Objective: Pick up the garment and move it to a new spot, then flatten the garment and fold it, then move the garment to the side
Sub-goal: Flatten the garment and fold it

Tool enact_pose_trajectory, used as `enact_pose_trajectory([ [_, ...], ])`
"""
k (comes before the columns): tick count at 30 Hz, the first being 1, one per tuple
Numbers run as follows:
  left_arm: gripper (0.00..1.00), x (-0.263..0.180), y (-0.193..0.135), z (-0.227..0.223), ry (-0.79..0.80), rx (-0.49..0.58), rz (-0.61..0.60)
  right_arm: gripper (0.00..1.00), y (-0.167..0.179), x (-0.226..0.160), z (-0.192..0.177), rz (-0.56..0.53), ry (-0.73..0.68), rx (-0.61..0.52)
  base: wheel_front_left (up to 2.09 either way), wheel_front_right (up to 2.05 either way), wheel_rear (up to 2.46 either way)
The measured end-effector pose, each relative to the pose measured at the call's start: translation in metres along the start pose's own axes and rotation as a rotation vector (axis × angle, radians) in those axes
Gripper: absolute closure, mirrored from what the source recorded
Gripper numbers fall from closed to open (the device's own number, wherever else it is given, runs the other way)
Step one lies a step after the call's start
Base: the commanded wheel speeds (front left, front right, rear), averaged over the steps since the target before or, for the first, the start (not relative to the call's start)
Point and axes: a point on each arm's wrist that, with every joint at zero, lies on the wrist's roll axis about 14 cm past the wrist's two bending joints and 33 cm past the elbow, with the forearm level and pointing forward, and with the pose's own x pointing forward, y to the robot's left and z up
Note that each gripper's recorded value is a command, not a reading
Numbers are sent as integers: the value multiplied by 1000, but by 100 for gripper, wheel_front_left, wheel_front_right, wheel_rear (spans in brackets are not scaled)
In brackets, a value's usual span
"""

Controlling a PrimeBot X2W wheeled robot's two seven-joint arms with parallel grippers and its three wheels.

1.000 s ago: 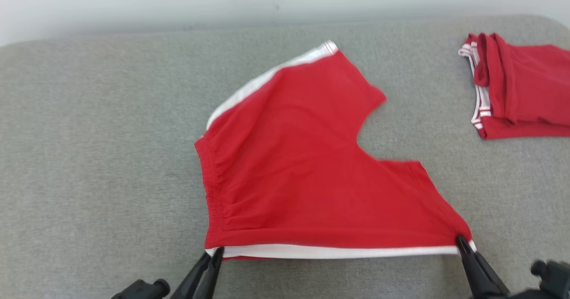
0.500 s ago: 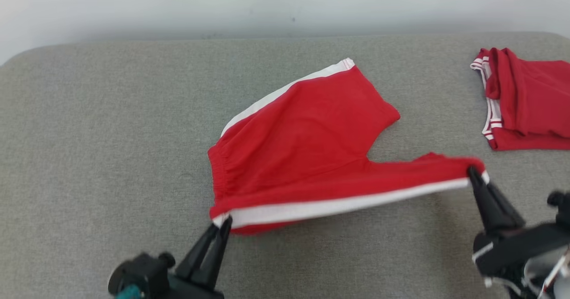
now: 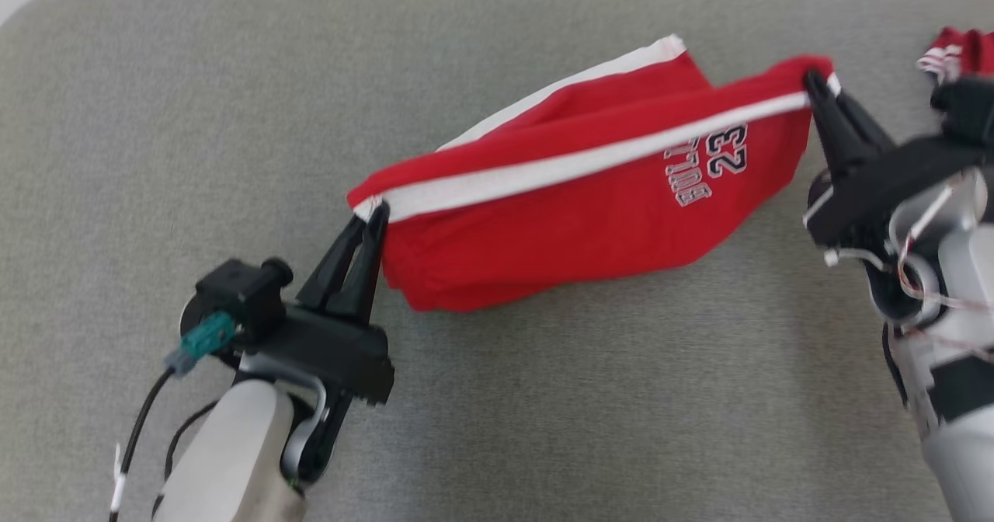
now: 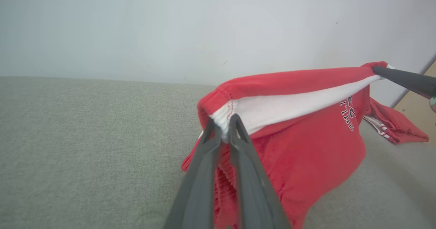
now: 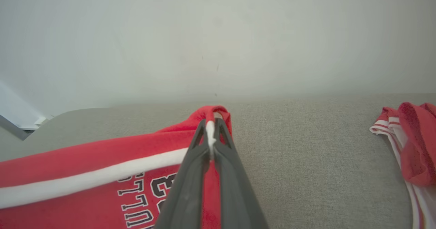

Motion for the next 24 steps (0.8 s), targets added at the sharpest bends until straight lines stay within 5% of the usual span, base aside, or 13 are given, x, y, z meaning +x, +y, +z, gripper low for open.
enact_pose_trajectory([
  [17, 100, 28, 28, -42, 128, 16, 54, 100, -4, 111, -53, -45, 130, -20, 0, 0, 0],
  [18, 100, 28, 28, -45, 139, 18, 53, 64, -4, 112, -54, -48, 128, -17, 0, 0, 0],
  [19, 100, 27, 28, -47, 149, 19, 53, 0, -3, 113, -55, -50, 129, -14, 0, 0, 0],
  [21, 60, 26, 28, -48, 155, 25, 51, 0, 0, 113, -57, -48, 126, -14, 0, 0, 0],
  [22, 0, 26, 28, -46, 153, 36, 50, 0, 2, 112, -56, -43, 124, -19, 0, 0, 0],
  [24, 0, 24, 31, -41, 141, 45, 56, 0, 5, 109, -54, -36, 115, -31, 0, 0, 0],
])
